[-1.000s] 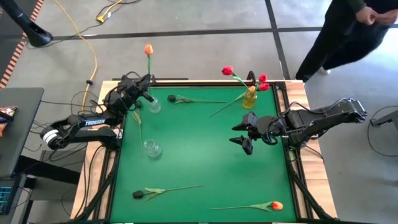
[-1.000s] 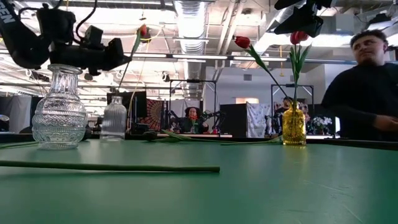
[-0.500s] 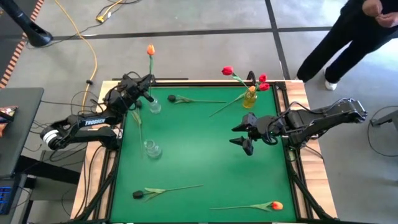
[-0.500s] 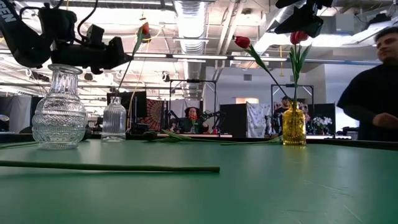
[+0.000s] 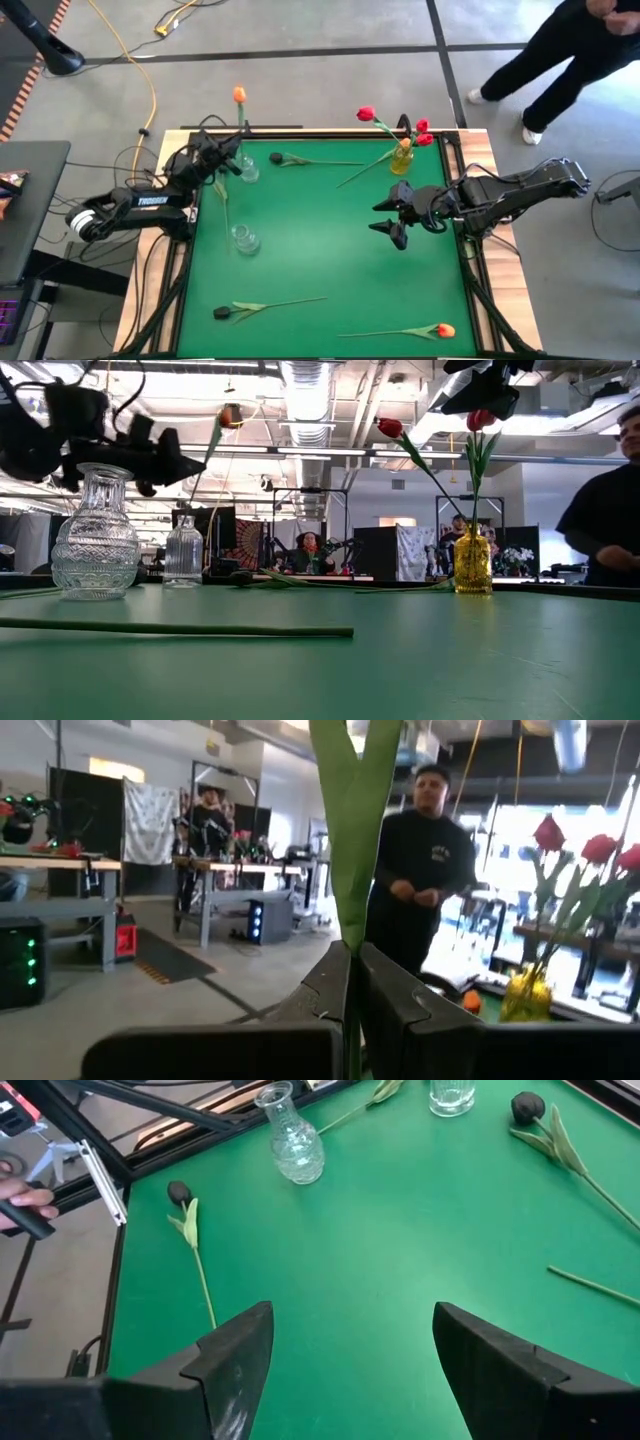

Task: Sort flowers into vase by color
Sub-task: Put the middle orange flower into the top transparent vase, then put the top orange flower into the top transparent vase

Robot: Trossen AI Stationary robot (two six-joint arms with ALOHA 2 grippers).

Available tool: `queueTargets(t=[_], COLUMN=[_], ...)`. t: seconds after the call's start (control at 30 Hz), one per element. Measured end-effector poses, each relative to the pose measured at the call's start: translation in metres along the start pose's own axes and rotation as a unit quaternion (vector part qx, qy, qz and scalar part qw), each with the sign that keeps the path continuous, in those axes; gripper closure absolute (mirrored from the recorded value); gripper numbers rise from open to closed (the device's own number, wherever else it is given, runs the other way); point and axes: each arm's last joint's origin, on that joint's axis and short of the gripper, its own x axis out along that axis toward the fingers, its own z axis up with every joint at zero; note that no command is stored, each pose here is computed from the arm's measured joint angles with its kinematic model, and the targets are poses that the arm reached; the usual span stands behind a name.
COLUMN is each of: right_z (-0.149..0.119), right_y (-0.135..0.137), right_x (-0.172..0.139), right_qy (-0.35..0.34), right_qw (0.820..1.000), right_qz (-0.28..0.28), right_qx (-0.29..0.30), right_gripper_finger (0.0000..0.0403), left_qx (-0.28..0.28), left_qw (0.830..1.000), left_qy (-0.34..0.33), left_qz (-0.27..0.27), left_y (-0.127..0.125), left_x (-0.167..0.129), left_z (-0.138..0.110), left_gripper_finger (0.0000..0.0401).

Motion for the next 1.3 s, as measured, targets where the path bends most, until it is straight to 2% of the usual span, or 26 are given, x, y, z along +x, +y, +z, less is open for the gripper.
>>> queueTargets(t=[0.13, 0.43, 0.7, 0.9, 1.3], right_z=[0.0, 0.0, 0.0, 0.0, 0.0], right_y=[0.0, 0.0, 0.0, 0.0, 0.0], right_x=[0.0, 0.0, 0.0, 0.0, 0.0], right_qy=[0.0, 0.0, 0.0, 0.0, 0.0], right_qw=[1.0, 1.0, 1.0, 1.0, 1.0], right_qz=[0.0, 0.0, 0.0, 0.0, 0.0], right_qx=[-0.008, -0.012, -0.012, -0.012, -0.012], right_gripper_finger=[0.0104, 0.0104, 0.0104, 0.0104, 0.0104], left_qx=[-0.017, -0.032, -0.048, -0.056, -0.096], left_qw=[1.0, 0.998, 0.997, 0.995, 0.991], left_qy=[-0.005, 0.053, 0.059, 0.076, 0.092], left_qz=[-0.001, 0.01, 0.014, 0.018, 0.022], left_y=[0.0, 0.002, 0.002, 0.003, 0.003], left_x=[-0.006, -0.006, -0.006, -0.007, -0.008], left_z=[-0.002, -0.013, -0.015, -0.018, -0.021], left_gripper_finger=[0.0401, 0.0401, 0.0393, 0.0351, 0.0233])
